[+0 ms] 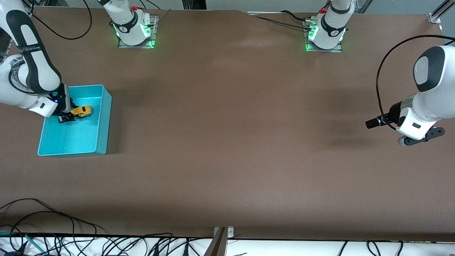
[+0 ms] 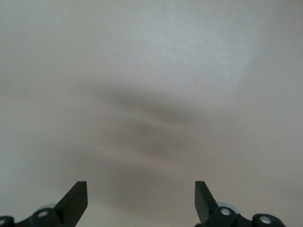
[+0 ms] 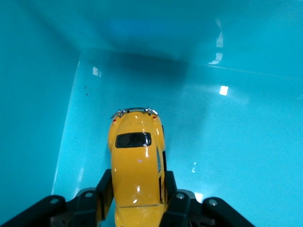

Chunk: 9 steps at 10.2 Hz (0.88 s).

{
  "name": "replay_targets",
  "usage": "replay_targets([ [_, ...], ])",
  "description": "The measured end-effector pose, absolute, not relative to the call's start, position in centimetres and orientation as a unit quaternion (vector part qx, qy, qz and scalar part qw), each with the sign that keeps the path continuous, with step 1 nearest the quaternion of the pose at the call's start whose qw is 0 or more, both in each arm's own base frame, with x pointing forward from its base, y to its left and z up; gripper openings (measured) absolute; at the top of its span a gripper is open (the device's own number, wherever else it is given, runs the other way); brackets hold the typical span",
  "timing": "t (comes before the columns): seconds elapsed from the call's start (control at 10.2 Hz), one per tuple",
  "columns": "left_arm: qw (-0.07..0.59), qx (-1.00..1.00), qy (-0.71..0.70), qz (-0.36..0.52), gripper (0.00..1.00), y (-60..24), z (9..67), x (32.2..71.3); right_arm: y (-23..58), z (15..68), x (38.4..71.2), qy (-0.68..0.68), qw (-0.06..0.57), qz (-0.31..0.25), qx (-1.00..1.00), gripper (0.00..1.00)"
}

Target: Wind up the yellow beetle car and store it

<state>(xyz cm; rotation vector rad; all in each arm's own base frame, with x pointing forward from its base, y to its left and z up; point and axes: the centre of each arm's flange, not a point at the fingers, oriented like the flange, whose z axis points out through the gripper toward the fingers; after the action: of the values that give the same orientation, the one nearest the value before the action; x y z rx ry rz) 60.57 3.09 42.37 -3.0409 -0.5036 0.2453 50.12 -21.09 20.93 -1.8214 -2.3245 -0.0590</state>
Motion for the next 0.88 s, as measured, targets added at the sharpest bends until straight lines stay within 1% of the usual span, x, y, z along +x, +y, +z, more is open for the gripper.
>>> replay_targets([
  [0.1,0.025,-0.983,-0.163,0.079,1.00,3.1,42.4,60.6,-21.6,20.4,49.8,-0.780,0.098,-0.019,-0.617,0.47],
  [0.2,0.025,-0.983,-0.163,0.079,1.00,3.1,42.4,60.6,-22.0,20.2,49.5,-0.778,0.101,-0.019,-0.620,0.56],
  [0.29,0.025,-0.983,-0.163,0.079,1.00,3.1,42.4,60.6,-22.2,20.1,49.3,-0.776,0.105,-0.019,-0.622,0.74],
  [0.49,0.025,-0.983,-0.163,0.079,1.00,3.1,42.4,60.6,-22.1,20.2,49.1,-0.766,0.124,-0.027,-0.630,0.99],
  [0.69,0.025,-0.983,-0.163,0.079,1.00,3.1,42.4,60.6,-22.1,21.8,49.5,-0.758,0.122,-0.034,-0.640,1.00],
  [0.88,0.025,-0.983,-0.163,0.080,1.00,3.1,42.4,60.6,-21.0,24.6,50.5,-0.739,0.106,-0.031,-0.664,1.00],
])
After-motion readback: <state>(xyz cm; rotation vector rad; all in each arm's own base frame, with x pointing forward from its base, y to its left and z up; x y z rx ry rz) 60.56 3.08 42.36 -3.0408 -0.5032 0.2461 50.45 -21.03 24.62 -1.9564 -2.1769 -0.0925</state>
